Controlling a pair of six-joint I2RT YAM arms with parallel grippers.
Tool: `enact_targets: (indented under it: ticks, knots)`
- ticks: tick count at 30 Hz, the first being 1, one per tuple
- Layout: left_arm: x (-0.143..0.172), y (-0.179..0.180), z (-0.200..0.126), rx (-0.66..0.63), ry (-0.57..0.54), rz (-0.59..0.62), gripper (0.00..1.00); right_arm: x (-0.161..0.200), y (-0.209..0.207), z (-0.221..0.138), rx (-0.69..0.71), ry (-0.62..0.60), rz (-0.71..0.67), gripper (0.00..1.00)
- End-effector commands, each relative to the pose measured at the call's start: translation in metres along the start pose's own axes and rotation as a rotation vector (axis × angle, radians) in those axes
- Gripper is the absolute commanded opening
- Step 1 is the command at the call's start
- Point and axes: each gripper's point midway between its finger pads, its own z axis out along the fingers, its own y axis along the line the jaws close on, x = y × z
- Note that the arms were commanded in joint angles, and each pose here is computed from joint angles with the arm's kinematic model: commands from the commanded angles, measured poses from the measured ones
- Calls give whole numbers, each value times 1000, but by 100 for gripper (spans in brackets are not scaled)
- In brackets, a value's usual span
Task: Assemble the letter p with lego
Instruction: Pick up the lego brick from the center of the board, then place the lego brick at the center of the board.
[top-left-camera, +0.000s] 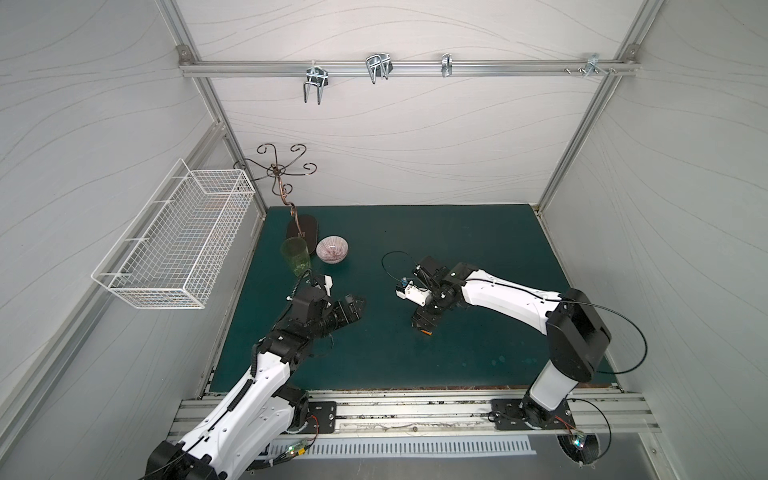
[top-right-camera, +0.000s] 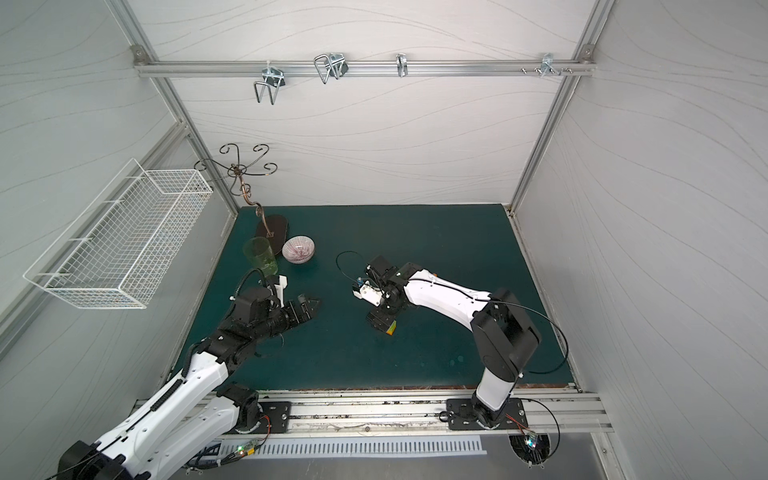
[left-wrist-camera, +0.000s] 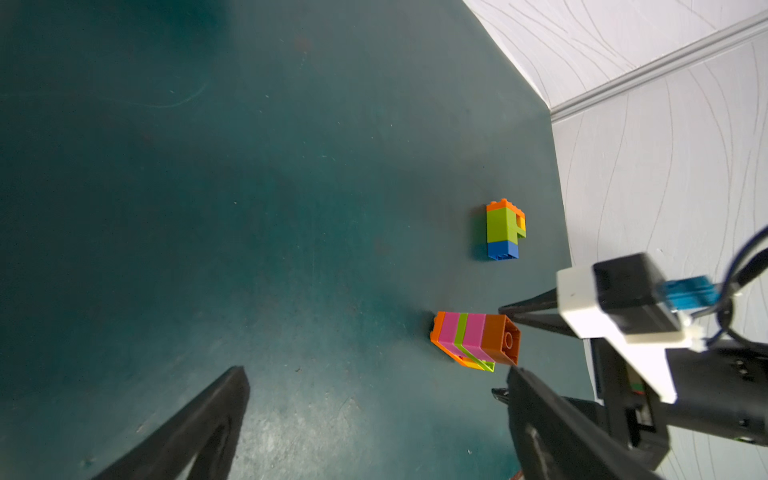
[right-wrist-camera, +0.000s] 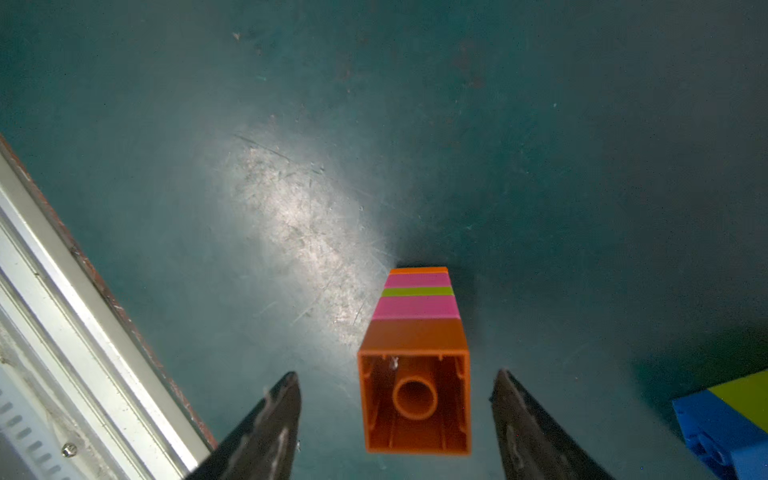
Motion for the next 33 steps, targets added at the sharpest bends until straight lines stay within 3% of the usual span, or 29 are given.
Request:
enact_targets:
  ticks: [1, 8, 10, 16, 23, 33]
  knots:
    - [-11, -4, -3, 23, -48, -13, 99, -1, 7, 6, -41, 20, -23, 65]
    - [-12, 4, -7, 7, -79, -27, 99, 2, 0, 22, -15, 65, -30, 45]
    - [-13, 11, -12, -10, -109, -45, 99, 1, -1, 23, -1, 72, -39, 35]
    - [-11, 31, -22, -35, -150, -136, 99, -16, -7, 12, 80, 33, -96, 27]
    - [-8, 39, -38, -9, -171, -204, 99, -58, -40, 10, 306, -11, -273, 27]
    - [-3, 41, -43, -14, -168, -196, 99, -117, -89, 33, 660, -63, -570, 30]
